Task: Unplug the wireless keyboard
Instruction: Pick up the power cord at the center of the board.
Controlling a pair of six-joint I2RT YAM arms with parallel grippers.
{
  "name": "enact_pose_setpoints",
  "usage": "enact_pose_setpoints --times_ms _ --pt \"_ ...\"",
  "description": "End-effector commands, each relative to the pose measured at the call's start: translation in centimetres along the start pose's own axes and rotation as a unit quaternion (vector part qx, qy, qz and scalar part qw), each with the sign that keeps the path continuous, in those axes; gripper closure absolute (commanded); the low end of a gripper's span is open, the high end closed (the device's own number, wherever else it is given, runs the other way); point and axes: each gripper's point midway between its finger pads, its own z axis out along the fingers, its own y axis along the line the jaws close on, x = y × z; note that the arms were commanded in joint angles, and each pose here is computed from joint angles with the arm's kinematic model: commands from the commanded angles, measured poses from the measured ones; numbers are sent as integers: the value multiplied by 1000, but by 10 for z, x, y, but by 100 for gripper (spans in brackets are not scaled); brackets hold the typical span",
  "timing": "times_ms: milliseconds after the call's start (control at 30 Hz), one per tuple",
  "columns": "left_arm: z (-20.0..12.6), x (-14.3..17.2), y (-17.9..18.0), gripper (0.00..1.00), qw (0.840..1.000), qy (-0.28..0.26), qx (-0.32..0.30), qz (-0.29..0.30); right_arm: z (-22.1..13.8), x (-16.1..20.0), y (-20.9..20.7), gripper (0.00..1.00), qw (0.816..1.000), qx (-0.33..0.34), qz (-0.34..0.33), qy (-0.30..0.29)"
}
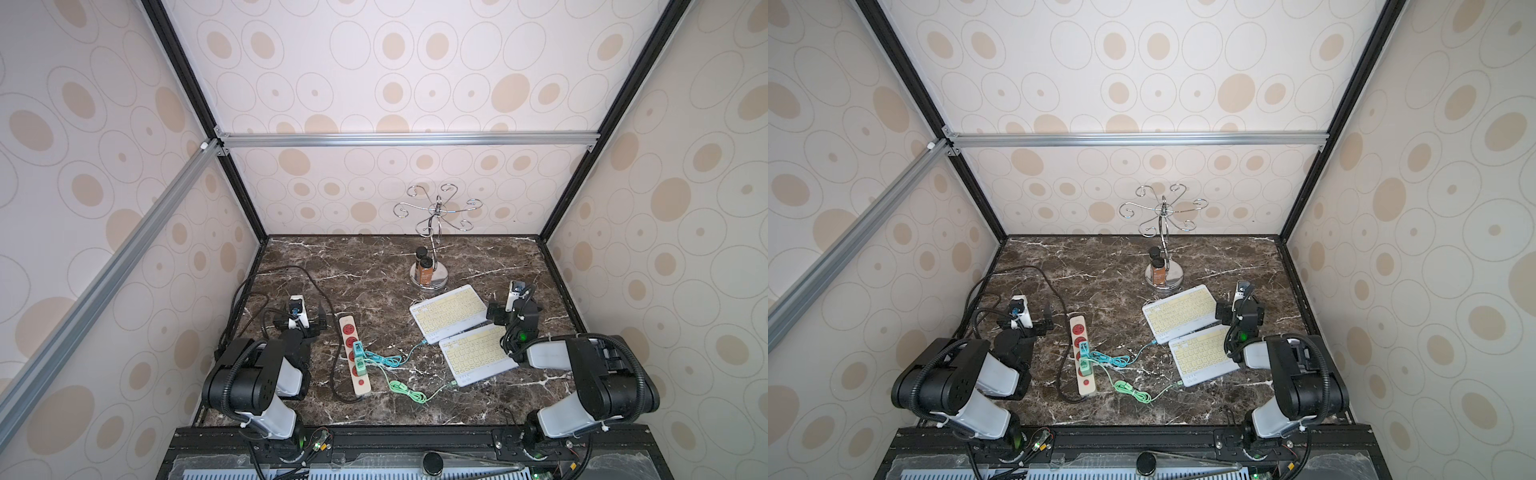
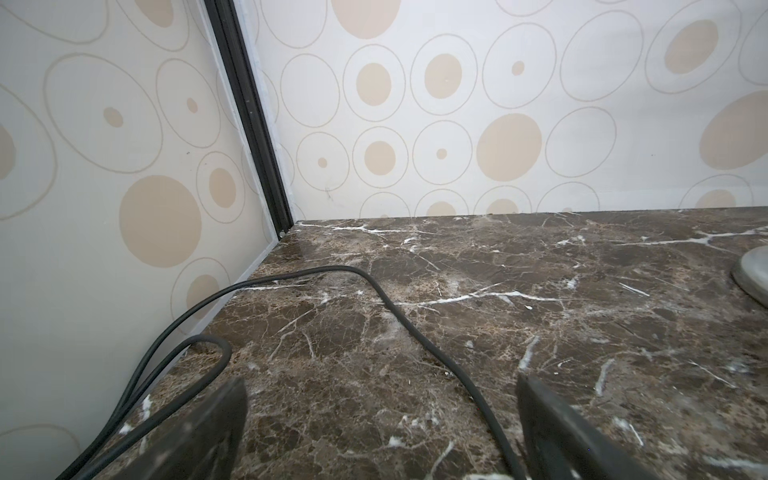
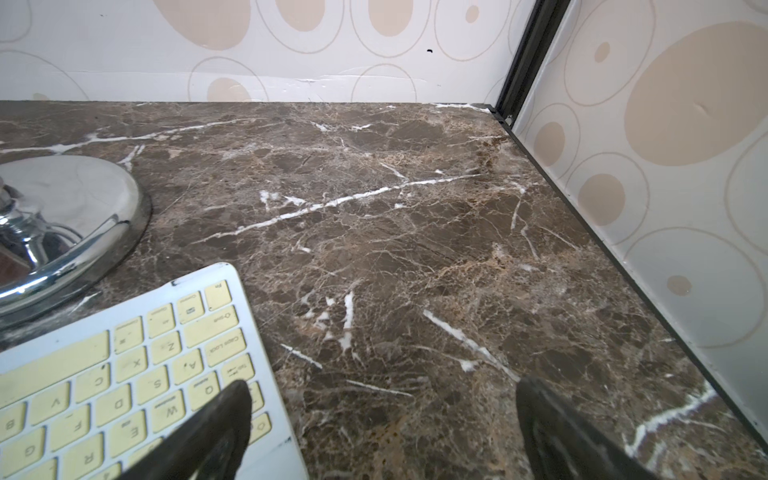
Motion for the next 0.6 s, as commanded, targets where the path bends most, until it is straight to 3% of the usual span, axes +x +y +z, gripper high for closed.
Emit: enact_pose_setpoints --times_ms 0,133,267,367,533,567 --pt "-29 -40 21 0 995 -91 -42 -29 -16 -12 -4 0 999 0 5 -35" --pt "-42 -53 20 0 992 -115 -32 -28 -38 -22 -16 0 997 19 28 -65" --pt "-57 -66 24 0 989 -135 -45 -36 -49 -17 -35 0 996 71 58 13" --pt "-63 -80 30 0 982 -154 -47 -99 -54 -14 -36 0 994 72 65 46" --pt "-45 -99 2 0 986 -94 31 -134 -54 -24 -32 0 994 60 79 42" --pt "-46 -103 0 0 982 -85 41 -166 -56 -25 -32 0 993 62 84 54"
